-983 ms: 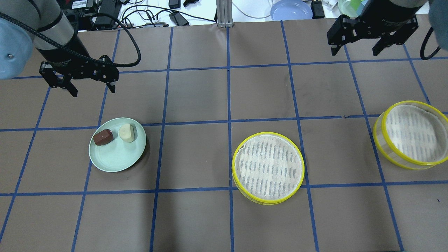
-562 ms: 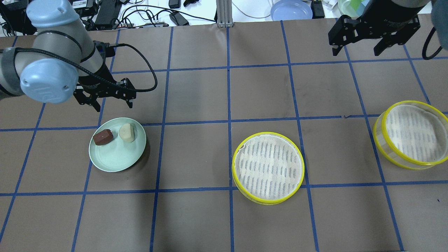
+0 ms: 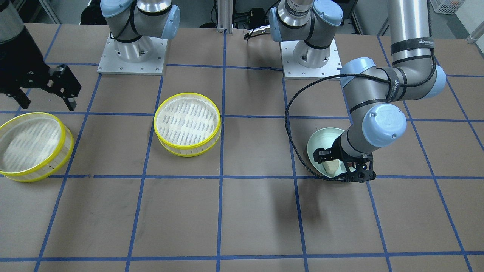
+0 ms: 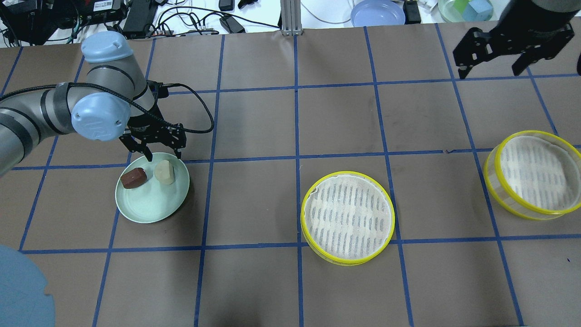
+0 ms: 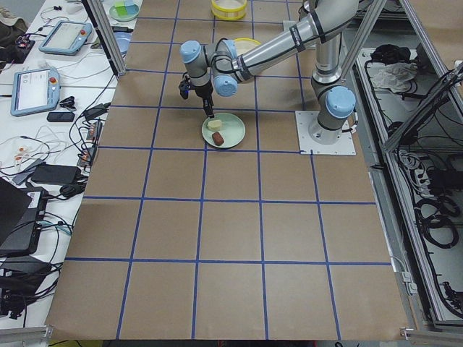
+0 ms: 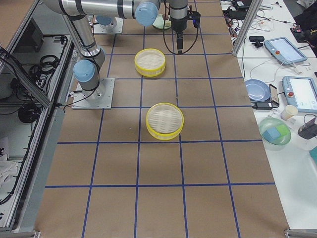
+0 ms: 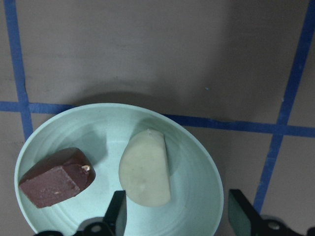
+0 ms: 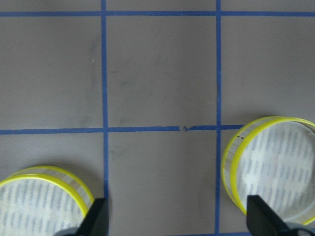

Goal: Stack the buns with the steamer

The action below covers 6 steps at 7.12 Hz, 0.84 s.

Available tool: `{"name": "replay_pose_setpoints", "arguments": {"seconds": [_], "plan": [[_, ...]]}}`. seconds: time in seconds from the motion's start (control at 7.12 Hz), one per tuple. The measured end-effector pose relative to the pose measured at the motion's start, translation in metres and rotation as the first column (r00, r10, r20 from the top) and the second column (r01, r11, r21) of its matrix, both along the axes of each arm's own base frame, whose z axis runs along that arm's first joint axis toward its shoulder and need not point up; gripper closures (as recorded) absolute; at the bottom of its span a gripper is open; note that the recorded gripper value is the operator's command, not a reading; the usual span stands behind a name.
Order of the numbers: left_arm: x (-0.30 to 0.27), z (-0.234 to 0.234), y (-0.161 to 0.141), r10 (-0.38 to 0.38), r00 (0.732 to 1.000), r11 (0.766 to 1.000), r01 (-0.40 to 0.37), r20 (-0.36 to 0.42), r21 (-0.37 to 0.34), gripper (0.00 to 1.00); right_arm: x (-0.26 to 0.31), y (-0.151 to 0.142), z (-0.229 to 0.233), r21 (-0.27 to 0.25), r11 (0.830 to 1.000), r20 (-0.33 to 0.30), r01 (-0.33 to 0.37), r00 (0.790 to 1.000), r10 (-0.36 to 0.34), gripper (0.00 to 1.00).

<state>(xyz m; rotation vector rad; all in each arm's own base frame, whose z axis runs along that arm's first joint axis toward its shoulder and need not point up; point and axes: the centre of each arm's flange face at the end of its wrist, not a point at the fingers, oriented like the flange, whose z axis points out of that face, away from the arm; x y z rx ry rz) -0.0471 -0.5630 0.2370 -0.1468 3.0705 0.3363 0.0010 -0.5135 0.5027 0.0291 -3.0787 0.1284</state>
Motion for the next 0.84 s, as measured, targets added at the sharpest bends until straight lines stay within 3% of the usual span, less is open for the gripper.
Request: {"name": "replay_pose_setpoints", "arguments": {"seconds": [0.28, 0.56, 0.7, 0.84], "plan": [[0.007, -0.020, -0.001, 0.001, 1.000, 0.999, -0.001, 0.000, 0.040, 0.21, -0.112, 0.011, -0.017, 0.075, 0.997, 0.002, -0.035, 0.999, 0.035, 0.02], [0.014, -0.032, -0.002, 0.009, 1.000, 0.998, -0.009, -0.001, 0.066, 0.21, -0.221, 0.025, -0.073, 0.181, 0.983, 0.027, -0.017, 1.000, 0.012, 0.06], [0.015, -0.038, -0.002, 0.011, 1.000, 0.997, -0.010, -0.004, 0.076, 0.27, -0.268, 0.031, -0.111, 0.220, 0.975, 0.049, -0.016, 0.999, 0.006, 0.16], [0.015, -0.043, -0.002, 0.011, 1.000, 0.996, -0.011, -0.006, 0.083, 0.57, -0.305, 0.036, -0.152, 0.245, 0.969, 0.059, -0.011, 0.998, -0.004, 0.25]]}}
